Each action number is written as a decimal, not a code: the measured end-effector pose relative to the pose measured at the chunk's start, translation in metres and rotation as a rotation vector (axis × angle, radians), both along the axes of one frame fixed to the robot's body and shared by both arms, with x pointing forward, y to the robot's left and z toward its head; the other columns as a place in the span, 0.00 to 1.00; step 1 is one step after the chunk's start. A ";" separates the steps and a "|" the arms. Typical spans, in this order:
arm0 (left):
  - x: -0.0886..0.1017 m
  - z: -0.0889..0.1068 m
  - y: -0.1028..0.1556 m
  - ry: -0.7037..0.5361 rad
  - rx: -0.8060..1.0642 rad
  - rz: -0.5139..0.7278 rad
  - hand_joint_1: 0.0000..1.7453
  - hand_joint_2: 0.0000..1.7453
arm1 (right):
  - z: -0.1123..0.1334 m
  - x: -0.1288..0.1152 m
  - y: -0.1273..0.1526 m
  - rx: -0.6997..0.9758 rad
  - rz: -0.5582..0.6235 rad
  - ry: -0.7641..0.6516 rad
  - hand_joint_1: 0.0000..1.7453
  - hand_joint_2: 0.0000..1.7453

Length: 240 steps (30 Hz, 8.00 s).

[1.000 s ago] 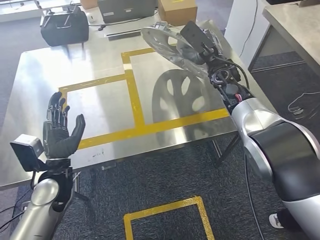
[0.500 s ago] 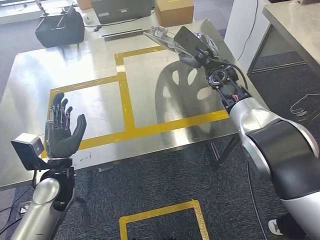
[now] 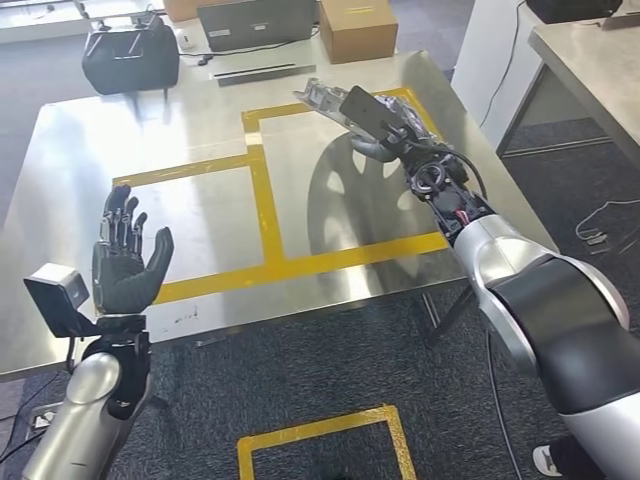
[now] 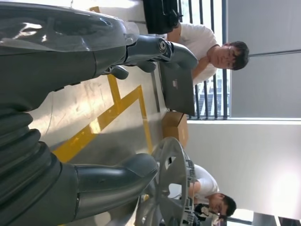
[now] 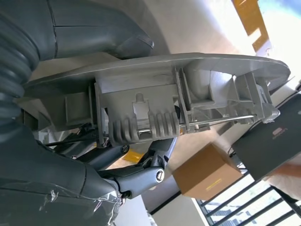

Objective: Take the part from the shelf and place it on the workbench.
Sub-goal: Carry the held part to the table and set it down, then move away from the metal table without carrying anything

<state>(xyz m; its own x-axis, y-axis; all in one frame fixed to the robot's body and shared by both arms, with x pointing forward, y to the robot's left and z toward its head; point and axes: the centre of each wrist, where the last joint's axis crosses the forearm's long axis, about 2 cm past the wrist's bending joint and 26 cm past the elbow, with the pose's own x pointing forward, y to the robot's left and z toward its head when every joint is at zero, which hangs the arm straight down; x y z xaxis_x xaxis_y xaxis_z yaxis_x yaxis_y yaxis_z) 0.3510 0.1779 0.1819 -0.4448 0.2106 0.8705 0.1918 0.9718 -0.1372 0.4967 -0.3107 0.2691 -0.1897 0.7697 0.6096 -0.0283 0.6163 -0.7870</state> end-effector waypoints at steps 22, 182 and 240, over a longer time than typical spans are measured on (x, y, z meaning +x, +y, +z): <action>-0.002 -0.007 0.002 0.035 -0.001 0.021 0.00 0.00 | 0.016 0.005 0.007 0.010 0.063 -0.052 0.00 0.00; -0.024 -0.009 0.032 0.077 0.069 0.138 0.00 0.00 | -0.042 -0.137 0.103 0.820 0.457 -0.030 0.00 0.00; -0.024 -0.009 0.035 0.078 0.052 0.141 0.00 0.00 | -0.038 -0.138 0.106 0.810 0.477 -0.038 0.00 0.00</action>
